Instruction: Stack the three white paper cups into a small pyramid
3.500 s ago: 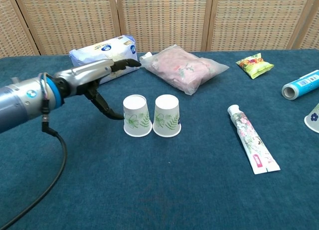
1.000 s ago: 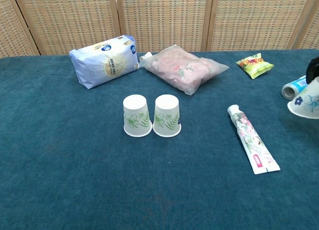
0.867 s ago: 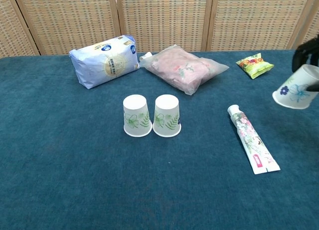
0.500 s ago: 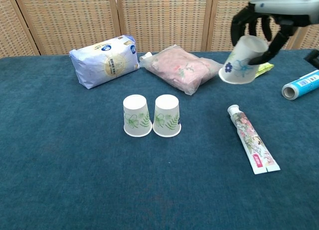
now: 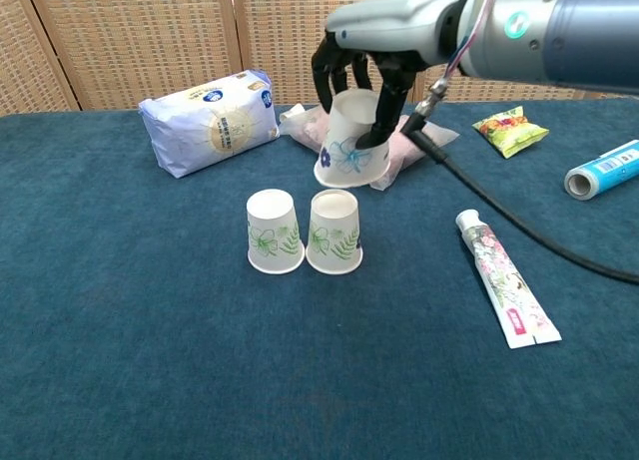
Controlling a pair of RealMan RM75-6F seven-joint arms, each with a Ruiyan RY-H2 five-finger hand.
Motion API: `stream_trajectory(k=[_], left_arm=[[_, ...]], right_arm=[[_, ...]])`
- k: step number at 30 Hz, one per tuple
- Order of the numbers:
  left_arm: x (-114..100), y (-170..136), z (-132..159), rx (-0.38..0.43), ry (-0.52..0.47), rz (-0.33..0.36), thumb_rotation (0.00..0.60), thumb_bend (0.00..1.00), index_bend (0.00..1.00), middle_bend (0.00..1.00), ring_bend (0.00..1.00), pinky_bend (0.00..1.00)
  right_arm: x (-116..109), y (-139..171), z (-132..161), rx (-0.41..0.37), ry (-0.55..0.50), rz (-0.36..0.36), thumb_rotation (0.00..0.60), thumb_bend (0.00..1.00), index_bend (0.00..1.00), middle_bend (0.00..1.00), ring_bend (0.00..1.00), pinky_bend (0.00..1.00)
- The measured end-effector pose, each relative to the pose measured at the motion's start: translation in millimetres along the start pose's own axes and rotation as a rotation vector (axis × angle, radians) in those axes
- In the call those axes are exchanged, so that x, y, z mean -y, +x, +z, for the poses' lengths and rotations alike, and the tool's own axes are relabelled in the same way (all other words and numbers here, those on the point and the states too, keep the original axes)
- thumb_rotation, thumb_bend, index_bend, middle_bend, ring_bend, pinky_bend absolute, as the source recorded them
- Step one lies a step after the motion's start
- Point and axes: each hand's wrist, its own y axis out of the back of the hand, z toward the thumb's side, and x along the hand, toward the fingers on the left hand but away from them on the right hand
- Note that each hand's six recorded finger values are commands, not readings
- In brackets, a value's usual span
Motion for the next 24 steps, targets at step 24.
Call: stream_trajectory(k=[24], left_arm=[[-1.7, -0.8, -2.5, 0.000, -0.030, -0.021, 0.600, 0.15, 0.00, 0.00, 0.00, 0.00]], right_arm=[[14.3, -19.0, 37.6, 0.019, -0.019, 0.037, 0.600, 0.45, 0.47, 0.57, 0.48, 0.58]])
